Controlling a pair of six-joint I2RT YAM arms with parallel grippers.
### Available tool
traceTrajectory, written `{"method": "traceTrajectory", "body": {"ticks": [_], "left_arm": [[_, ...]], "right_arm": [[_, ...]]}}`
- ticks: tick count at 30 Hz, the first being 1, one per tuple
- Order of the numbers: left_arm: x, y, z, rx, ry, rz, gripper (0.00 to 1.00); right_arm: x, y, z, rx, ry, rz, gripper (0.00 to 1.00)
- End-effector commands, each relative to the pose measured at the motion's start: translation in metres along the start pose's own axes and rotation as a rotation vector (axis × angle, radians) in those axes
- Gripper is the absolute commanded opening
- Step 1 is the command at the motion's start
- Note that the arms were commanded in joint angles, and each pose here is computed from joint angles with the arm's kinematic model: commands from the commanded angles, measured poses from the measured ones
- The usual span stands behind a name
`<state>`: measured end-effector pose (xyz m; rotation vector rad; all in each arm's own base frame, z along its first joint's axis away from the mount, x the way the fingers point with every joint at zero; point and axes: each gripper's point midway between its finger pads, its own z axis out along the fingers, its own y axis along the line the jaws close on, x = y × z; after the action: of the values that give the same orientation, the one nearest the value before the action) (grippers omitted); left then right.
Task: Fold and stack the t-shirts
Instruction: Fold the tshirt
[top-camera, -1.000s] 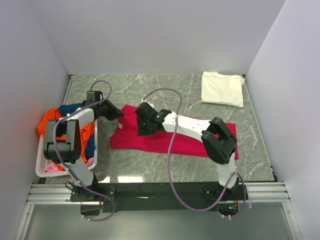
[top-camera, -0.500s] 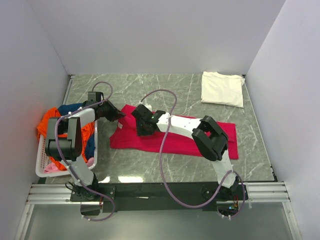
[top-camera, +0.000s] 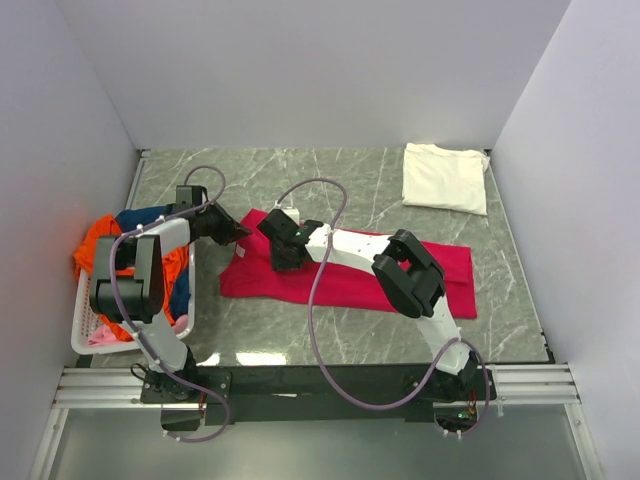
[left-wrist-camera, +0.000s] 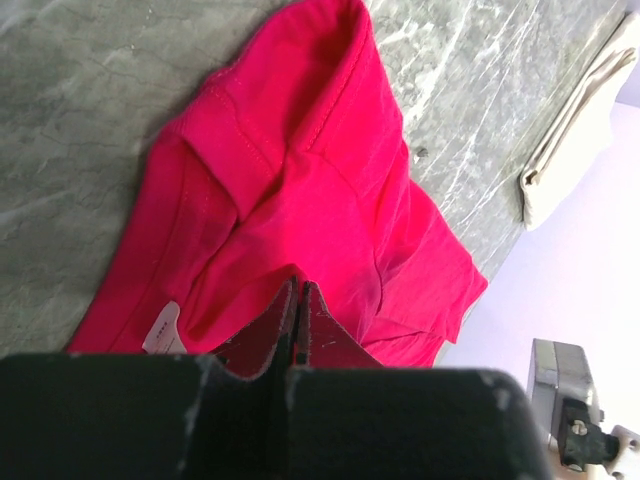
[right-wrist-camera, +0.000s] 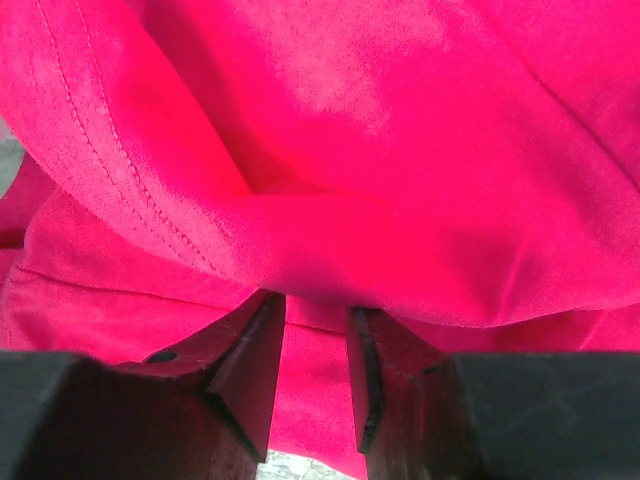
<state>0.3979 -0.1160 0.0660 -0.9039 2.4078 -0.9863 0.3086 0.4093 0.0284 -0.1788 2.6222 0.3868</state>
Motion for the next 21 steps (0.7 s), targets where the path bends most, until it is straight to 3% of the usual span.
{"method": "traceTrajectory", "body": {"ticks": [1,16,21], "left_arm": [[-0.003,-0.018,-0.012,0.06,-0.026,0.039,0.0],[0.0,-0.015,-0.014,0.052,-0.025,0.043,0.0],[0.001,-0.013,-0.018,0.034,-0.033,0.054,0.0]], "right_arm": [[-0.013,0.002,-0.001,0.026,-0.049,0.002,0.35],[-0.016,0.001,-0.014,0.0,-0.058,-0.018,0.0],[-0.028,0.005,-0.032,-0.036,-0.077,-0.017,0.0]]}}
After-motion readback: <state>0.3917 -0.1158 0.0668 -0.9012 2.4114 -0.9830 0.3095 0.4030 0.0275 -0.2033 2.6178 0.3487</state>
